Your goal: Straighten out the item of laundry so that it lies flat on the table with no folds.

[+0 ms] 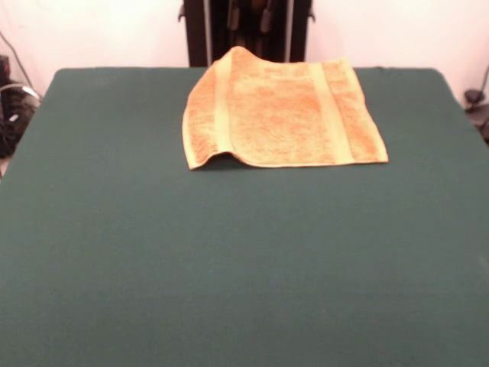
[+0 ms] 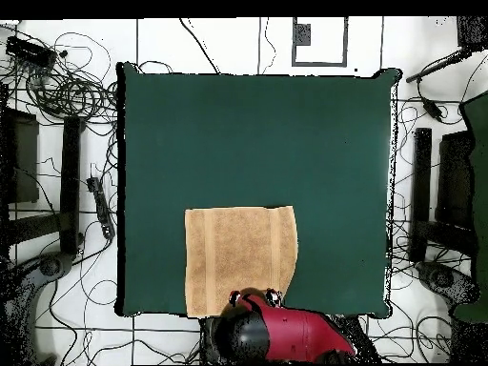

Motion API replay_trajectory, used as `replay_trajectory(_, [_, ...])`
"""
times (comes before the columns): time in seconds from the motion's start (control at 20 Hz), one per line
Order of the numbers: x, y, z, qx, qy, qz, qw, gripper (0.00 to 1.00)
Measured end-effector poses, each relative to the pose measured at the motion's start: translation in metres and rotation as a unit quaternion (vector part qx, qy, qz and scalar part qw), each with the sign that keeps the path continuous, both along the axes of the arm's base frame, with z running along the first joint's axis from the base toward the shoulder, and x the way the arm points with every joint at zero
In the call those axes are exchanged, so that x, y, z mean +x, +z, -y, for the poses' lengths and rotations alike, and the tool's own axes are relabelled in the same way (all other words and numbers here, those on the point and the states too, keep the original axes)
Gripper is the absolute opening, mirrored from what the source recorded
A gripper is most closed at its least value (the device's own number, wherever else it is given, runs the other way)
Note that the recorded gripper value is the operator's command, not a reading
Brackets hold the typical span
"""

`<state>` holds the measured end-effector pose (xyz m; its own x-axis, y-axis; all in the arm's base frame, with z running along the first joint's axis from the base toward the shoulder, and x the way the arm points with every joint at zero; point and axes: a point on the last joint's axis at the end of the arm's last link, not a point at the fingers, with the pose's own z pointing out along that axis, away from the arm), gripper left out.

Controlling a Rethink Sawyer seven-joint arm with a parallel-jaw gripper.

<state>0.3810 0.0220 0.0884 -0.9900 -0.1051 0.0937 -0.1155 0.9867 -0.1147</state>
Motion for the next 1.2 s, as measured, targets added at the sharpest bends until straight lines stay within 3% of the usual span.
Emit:
replay_trajectory(0.75, [-0.003, 0.03, 0.003, -0.009, -0.02, -0.045, 0.9988, 1.0])
replay_trajectory(1.2, [0.001, 0.042, 0.002, -0.009, -0.032, -0.049, 0.9983, 1.0])
